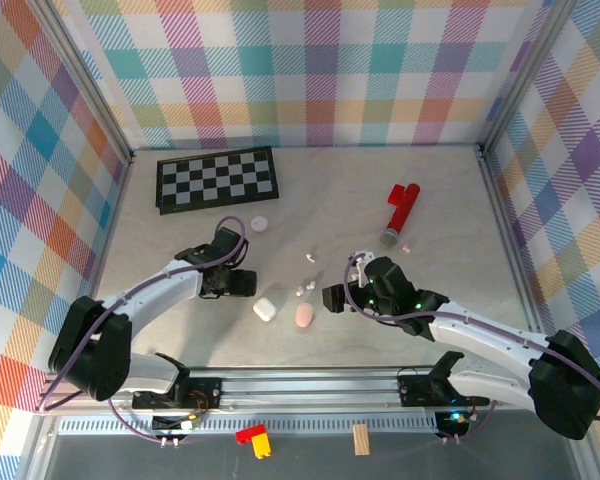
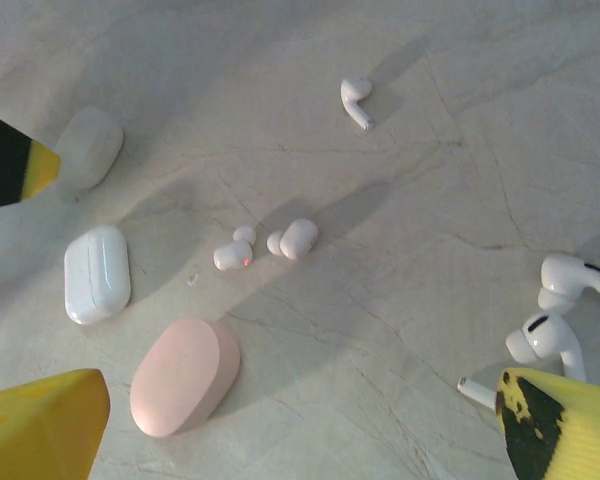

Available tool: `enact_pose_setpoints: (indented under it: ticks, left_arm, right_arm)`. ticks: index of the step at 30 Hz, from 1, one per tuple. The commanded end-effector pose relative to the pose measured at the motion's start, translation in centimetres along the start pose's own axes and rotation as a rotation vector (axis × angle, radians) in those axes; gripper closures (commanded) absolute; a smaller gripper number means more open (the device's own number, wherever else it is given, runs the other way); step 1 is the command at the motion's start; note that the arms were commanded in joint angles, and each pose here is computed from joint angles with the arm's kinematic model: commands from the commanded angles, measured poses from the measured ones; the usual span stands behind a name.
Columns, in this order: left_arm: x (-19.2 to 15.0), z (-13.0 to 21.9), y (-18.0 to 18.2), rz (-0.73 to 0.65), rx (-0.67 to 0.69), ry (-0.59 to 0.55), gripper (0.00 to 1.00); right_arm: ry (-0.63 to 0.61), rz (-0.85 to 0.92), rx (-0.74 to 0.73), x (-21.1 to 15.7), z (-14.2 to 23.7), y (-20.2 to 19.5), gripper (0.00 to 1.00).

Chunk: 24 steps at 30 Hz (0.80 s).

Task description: Insert wireless bluetooth earbuds into charging case

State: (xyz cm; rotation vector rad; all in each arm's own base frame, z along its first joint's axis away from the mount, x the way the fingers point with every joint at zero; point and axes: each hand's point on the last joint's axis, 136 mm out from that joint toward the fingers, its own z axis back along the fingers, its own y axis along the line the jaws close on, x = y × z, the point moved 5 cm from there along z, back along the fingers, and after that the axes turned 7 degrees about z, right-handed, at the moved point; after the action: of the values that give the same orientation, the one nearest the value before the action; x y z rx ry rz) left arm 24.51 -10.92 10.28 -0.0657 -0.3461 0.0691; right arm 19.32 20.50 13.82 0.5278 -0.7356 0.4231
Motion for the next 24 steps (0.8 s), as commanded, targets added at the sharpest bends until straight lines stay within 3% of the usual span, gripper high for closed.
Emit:
enact_pose_setpoints:
  ticks: [1, 11, 19, 24]
  left_arm:
    - [1.2, -0.3, -0.8, 0.019, -0.037, 0.009, 0.19]
    - [1.3, -2.0, -1.3, -0.001, -0.002, 0.095, 0.4]
    - [0.8, -2.9, -1.5, -0.013, 0.0, 0.149, 0.49]
    - [1.0, -2.6, -1.5, -0.021, 0.009, 0.142, 0.55]
  right_arm:
    - [-0.049, 0.015, 0.004, 1.7, 0.1, 0.7, 0.01]
    - [-0.104, 0.0, -0.078, 2.5, 0.4, -0.3, 0.01]
    - [-0.141, 0.003, -0.226, 4.2, 3.0, -1.5, 0.01]
    - [-0.101, 0.039, -0.256, 5.3, 4.6, -1.3, 0.01]
